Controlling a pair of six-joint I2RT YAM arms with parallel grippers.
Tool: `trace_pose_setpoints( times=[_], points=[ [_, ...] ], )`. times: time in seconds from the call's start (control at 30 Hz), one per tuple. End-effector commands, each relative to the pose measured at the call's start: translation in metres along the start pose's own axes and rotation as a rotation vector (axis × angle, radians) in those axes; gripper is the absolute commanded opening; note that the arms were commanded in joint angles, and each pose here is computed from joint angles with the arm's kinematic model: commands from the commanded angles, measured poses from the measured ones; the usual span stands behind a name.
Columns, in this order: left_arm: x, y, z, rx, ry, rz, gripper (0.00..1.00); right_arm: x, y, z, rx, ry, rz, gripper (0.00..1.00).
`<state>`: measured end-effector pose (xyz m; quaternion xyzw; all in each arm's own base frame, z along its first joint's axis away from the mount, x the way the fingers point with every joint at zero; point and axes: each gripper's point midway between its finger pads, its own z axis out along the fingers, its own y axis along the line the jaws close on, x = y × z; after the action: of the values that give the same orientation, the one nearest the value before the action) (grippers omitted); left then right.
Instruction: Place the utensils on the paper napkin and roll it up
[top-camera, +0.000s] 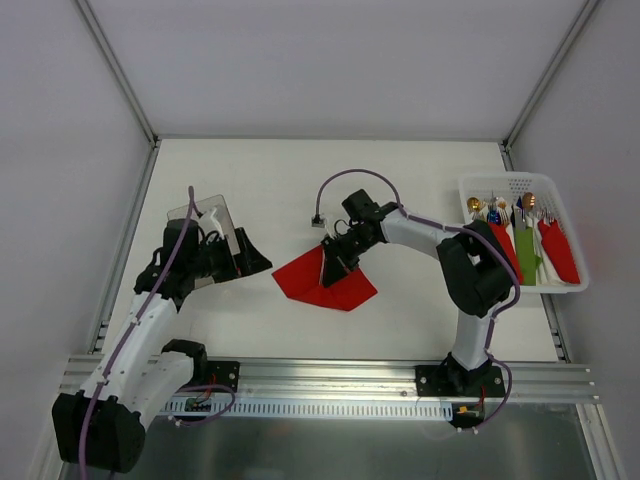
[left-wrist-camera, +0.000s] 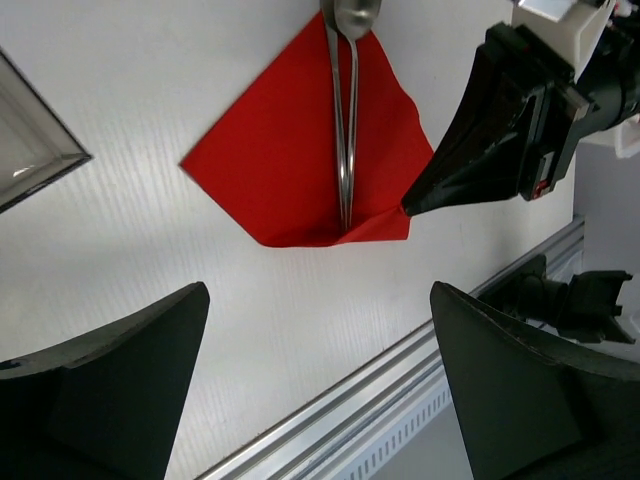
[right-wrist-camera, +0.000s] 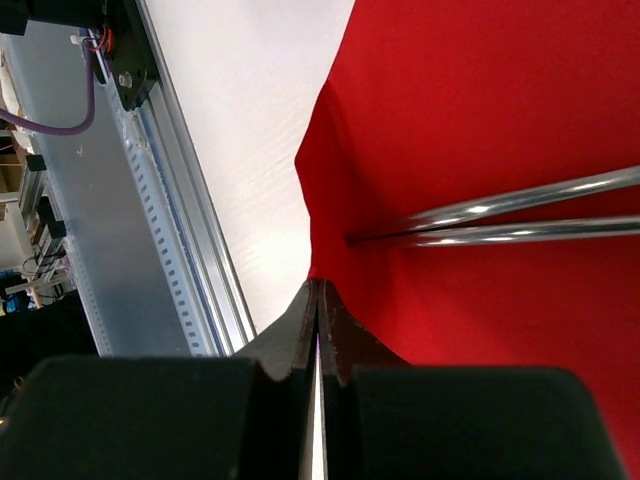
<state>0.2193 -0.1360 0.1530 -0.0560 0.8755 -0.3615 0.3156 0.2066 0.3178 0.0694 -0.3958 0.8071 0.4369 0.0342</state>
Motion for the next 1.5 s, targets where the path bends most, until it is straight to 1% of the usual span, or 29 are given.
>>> trace_pose_setpoints(
  times=[0.0, 0.13, 0.23, 0.27, 0.4, 0.57, 0.6, 0.73, 0.77, 0.87, 1.03, 1.23, 1.47],
  points=[
    [-0.005, -0.01, 0.012, -0.013, -0.005, 0.062, 0.94, -0.001, 0.01, 0.0, -0.056, -0.001, 0.013, 0.0],
    [0.002, -0.015, 0.025, 0.008, 0.021, 0.059, 0.85, 0.005, 0.001, 0.006, -0.056, 0.015, 0.039, 0.0],
    [0.006, -0.018, 0.033, 0.025, 0.043, 0.06, 0.7, 0.004, -0.007, 0.006, -0.052, 0.009, 0.054, 0.0],
    [0.007, -0.02, 0.036, 0.031, 0.054, 0.063, 0.61, 0.004, -0.009, 0.005, -0.052, 0.008, 0.058, 0.0],
    [0.02, -0.023, 0.053, 0.043, 0.119, 0.066, 0.45, 0.0, -0.02, 0.0, -0.04, -0.01, 0.077, 0.0],
    [0.03, -0.035, 0.074, 0.089, 0.179, 0.065, 0.36, -0.006, -0.026, 0.002, -0.036, -0.013, 0.082, 0.0],
    [0.036, -0.034, 0.079, 0.089, 0.208, 0.055, 0.34, -0.007, -0.027, 0.002, -0.034, -0.013, 0.086, 0.0],
    [0.05, -0.036, 0.093, 0.109, 0.256, 0.025, 0.28, -0.012, -0.032, 0.003, -0.028, -0.016, 0.093, 0.0],
    [0.049, -0.042, 0.098, 0.135, 0.246, 0.035, 0.27, -0.011, -0.034, 0.005, -0.027, -0.012, 0.099, 0.0],
    [0.058, -0.045, 0.106, 0.152, 0.275, 0.009, 0.24, -0.016, -0.036, 0.005, -0.026, -0.017, 0.105, 0.0],
    [0.074, -0.056, 0.118, 0.176, 0.322, 0.011, 0.2, -0.017, -0.04, 0.007, -0.02, -0.015, 0.116, 0.0],
    [0.082, -0.05, 0.126, 0.168, 0.342, -0.028, 0.15, -0.016, -0.045, 0.007, -0.013, -0.012, 0.129, 0.0],
    [0.091, -0.046, 0.132, 0.166, 0.372, -0.04, 0.11, -0.015, -0.049, 0.009, -0.016, -0.01, 0.152, 0.0]
  ],
)
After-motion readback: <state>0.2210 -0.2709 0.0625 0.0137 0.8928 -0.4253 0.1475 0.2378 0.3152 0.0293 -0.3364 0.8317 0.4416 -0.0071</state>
